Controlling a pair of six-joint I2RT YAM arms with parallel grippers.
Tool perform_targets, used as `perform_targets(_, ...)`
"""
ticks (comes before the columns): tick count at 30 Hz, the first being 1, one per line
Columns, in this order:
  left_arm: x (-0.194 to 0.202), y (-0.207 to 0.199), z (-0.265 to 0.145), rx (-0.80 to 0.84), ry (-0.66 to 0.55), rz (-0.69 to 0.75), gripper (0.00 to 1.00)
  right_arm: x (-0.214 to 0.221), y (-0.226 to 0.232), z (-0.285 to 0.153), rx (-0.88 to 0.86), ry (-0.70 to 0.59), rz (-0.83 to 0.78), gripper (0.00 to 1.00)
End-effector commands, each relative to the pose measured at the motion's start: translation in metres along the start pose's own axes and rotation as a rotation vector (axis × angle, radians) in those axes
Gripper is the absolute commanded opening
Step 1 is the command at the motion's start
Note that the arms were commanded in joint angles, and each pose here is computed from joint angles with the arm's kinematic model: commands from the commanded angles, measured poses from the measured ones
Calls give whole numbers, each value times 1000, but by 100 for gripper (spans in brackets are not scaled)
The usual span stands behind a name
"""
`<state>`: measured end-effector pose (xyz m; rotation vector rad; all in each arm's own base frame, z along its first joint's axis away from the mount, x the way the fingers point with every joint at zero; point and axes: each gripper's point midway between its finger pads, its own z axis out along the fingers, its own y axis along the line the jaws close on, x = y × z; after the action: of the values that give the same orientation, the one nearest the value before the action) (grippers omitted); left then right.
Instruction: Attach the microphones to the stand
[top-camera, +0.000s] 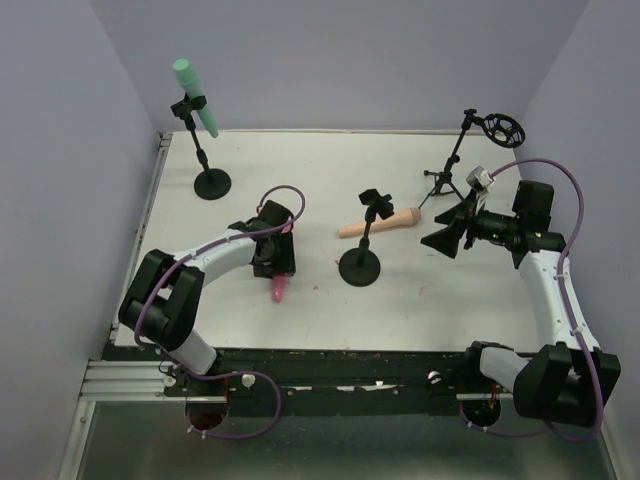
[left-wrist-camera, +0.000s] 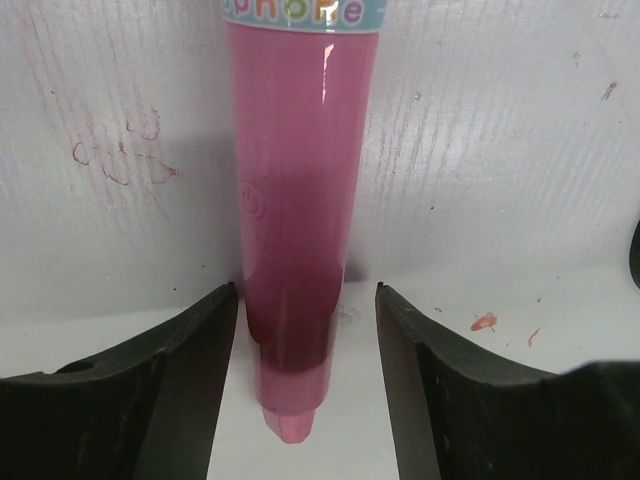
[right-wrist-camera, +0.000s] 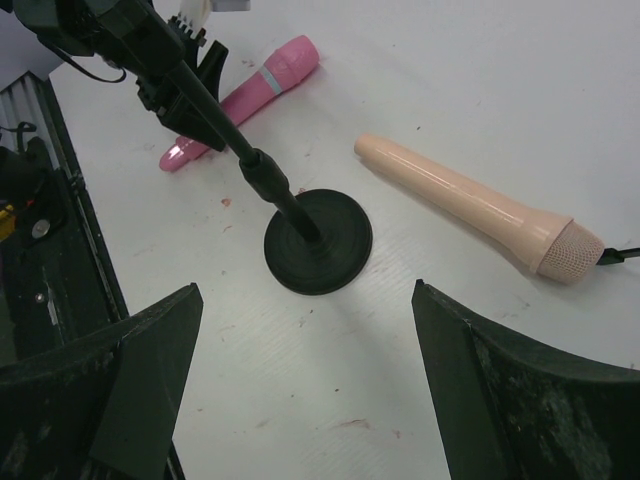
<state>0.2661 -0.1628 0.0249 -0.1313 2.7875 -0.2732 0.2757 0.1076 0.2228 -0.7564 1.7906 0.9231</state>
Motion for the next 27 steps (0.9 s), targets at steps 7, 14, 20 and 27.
perform_targets(7, 8, 18, 10, -150, 14, 66, 44, -11, 7, -3, -19, -18, -36, 94)
perform_targets(14, 4, 7, -4, -134, -44, 98, 13, -10, 6, -3, -11, -15, -41, 94)
perform_targets(20, -19, -35, -57, 163, -276, 135, 2, -13, 2, -5, 25, -8, -74, 94)
perform_targets(27, -31, -69, -140, 468, -531, 222, 0, -33, 14, -15, 4, 4, -142, 94)
